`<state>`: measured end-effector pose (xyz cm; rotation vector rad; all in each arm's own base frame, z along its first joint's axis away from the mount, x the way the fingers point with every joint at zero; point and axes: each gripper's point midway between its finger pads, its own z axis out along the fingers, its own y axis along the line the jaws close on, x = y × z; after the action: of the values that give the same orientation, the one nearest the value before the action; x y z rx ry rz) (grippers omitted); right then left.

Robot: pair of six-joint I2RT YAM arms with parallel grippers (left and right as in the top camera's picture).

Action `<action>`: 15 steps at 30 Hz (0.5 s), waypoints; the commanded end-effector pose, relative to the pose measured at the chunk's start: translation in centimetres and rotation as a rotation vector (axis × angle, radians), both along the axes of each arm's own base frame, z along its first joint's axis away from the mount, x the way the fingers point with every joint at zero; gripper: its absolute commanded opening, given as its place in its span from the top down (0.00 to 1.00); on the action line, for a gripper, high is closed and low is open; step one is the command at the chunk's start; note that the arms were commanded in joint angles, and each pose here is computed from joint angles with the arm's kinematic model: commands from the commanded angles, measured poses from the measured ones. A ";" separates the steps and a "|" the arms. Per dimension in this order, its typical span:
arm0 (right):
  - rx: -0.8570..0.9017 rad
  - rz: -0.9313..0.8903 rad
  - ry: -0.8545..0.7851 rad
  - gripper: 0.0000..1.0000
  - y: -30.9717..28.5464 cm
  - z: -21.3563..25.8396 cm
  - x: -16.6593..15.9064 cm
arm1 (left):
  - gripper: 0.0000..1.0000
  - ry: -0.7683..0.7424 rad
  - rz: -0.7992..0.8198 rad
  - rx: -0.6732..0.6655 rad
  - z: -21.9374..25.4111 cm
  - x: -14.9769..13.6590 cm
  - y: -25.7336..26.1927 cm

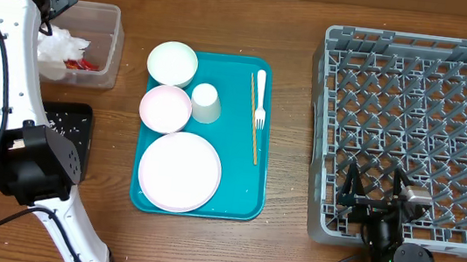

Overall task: Sort waste into correct bins and load items into the dishwasher rack
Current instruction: 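Carry the tissue left and drop it into the clear bin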

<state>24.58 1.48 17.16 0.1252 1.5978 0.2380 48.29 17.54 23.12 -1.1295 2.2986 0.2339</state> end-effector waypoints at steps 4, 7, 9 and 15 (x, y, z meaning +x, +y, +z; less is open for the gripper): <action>-0.004 -0.006 -0.005 0.00 -0.1 -0.2 0.0 | 0.00 -0.099 -0.075 -0.093 4.1 -0.8 -2.8; -0.004 -0.006 -0.005 0.00 -0.1 -0.2 0.0 | 0.00 -0.176 -0.197 -0.249 6.8 -1.6 -6.9; -0.004 -0.006 -0.005 0.00 -0.1 -0.2 0.0 | 0.00 -0.206 -0.257 -0.311 8.8 -3.1 -9.3; -0.004 -0.006 -0.005 0.00 -0.1 -0.2 0.0 | 0.00 -0.081 -0.237 -0.273 10.9 -10.9 -11.8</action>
<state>24.58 1.48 17.17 0.1252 1.5974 0.2380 39.88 6.73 32.33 -0.9676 2.4190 -0.2547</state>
